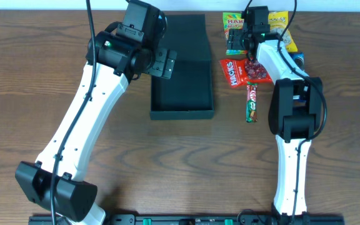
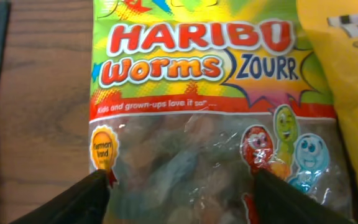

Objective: Pack container
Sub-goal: 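Grasp the Haribo Worms bag with the right gripper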

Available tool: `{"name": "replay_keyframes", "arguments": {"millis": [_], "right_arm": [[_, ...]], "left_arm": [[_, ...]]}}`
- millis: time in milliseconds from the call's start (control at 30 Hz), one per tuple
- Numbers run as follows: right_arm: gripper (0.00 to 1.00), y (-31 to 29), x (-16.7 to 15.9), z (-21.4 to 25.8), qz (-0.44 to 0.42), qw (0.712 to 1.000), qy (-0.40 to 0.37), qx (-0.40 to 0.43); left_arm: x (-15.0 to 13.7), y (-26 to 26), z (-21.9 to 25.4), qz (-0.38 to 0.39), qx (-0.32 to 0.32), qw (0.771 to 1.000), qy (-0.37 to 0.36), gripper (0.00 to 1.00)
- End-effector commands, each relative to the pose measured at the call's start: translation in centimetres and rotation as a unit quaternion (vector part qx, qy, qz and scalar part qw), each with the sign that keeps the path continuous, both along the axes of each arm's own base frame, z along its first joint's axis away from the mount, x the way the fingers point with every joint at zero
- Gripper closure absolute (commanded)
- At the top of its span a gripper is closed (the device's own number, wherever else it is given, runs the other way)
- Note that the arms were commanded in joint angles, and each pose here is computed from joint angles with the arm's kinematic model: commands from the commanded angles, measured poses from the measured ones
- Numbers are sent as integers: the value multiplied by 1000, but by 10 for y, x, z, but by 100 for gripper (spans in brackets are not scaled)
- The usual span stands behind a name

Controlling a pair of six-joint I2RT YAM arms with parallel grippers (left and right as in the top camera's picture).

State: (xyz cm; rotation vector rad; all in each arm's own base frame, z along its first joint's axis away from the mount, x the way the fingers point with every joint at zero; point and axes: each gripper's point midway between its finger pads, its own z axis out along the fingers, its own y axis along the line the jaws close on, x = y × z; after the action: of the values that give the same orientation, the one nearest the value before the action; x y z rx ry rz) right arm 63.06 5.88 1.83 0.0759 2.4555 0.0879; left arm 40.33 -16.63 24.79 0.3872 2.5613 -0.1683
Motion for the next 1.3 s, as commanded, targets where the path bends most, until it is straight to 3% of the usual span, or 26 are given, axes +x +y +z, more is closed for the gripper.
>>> {"name": "replay_keyframes", "arguments": {"millis": [0, 233, 333, 467, 500, 533, 567, 633, 667, 767, 1067, 1167, 1267], "right_arm": [[45, 6, 0, -12, 1, 1000, 8, -12], [91, 5, -8, -28, 0, 999, 33, -16], [99, 5, -12, -30, 0, 999, 40, -17], [99, 5, -13, -24, 1, 999, 49, -18], [89, 5, -12, -20, 1, 999, 50, -18], [61, 5, -11, -14, 1, 999, 50, -18], [42, 5, -10, -9, 1, 999, 50, -18], [14, 6, -5, 5, 1, 999, 41, -17], [11, 6, -2, 11, 1, 999, 36, -16], [9, 8, 2, 16, 2, 1000, 27, -14], [9, 8, -7, -34, 4, 998, 68, -19], [21, 8, -11, -51, 3, 996, 83, -21], [39, 6, -16, -58, 2, 995, 94, -23]], "left_arm": [[1, 1, -2, -8, 8, 1000, -1, 5], [1, 2, -2, -8, 9, 1000, -1, 5], [1, 2, -2, -10, 10, 1000, -2, 5], [1, 2, -2, -12, 11, 1000, -2, 5], [1, 2, -2, -14, 12, 1000, -3, 5], [1, 2, -2, -17, 14, 1000, -3, 5], [1, 2, -2, -18, 14, 1000, -4, 5], [2, 2, -2, -18, 14, 1000, -4, 5], [2, 2, -2, -18, 14, 1000, -4, 5], [2, 2, -2, -21, 16, 1000, -5, 5], [2, 2, -1, -21, 16, 1000, -5, 5], [2, 2, -1, -21, 16, 1000, -5, 5], [2, 2, -1, -21, 16, 1000, -5, 5]]}}
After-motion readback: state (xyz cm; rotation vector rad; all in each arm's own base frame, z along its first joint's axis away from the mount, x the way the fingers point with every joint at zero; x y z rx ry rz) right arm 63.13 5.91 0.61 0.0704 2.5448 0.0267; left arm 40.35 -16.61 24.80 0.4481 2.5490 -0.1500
